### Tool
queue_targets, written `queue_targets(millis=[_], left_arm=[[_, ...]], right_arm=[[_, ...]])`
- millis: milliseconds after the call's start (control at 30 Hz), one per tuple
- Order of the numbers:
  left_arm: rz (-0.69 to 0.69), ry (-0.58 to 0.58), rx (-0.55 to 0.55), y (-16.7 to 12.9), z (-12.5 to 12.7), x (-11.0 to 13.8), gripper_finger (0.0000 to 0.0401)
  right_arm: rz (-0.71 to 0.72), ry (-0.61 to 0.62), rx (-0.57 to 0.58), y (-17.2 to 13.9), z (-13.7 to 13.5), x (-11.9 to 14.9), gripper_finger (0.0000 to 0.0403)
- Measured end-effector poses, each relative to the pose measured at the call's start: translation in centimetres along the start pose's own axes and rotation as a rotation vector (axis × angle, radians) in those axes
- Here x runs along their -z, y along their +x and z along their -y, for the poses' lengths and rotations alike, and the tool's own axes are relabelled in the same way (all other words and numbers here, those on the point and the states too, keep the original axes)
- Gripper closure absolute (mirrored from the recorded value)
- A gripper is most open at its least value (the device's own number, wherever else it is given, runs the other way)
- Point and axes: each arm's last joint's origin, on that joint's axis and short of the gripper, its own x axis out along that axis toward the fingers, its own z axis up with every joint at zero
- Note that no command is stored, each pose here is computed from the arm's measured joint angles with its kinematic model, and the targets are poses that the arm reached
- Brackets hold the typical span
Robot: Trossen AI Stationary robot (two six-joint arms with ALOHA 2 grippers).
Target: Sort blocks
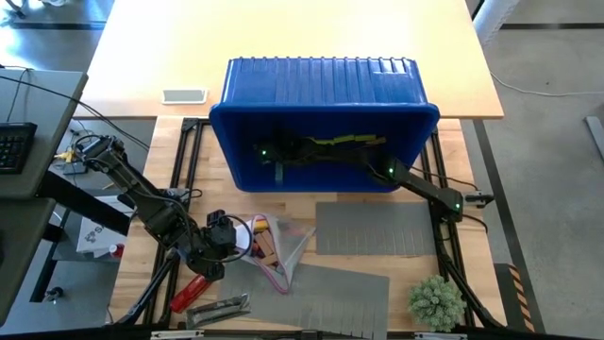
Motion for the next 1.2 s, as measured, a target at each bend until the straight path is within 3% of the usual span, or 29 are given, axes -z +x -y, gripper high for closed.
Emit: queue_targets(millis=[67,167,267,400,567,800,1033,1200], left_arm=[[0.001,0.0,0.0,0.0,0.0,0.0,0.04],[0.001,0.0,0.0,0.0,0.0,0.0,0.04],[0.001,0.0,0.0,0.0,0.0,0.0,0.04],[-0.001,0.0,0.0,0.0,0.0,0.0,0.04],[-0.003,0.001,-0.001,0.1,0.0,0.0,0.04],[-0.01,0.001,0.004,0.1,0.1,0.0,0.04],[-0.011,0.001,0.004,0.1,0.1,0.0,0.04],[-0.012,0.001,0.005,0.1,0.1,0.0,0.04]], right_arm=[[-0.055,-0.073,-0.029,-1.2,-0.6,0.6,0.0403],[0.018,-0.165,-0.076,-3.9,-2.7,2.0,0.0403],[0.193,-0.157,-0.136,-5.8,-4.6,1.8,0.0403],[0.314,-0.104,-0.121,-4.6,-4.2,-0.2,0.0403],[0.24,-0.064,-0.056,-0.8,-2.2,0.2,0.0403],[0.209,-0.094,0.008,1.5,-0.9,0.8,0.0403],[0.013,-0.168,-0.05,0.1,-0.9,1.1,0.0403],[0.188,-0.264,-0.114,-2.7,-3.9,2.6,0.0403]])
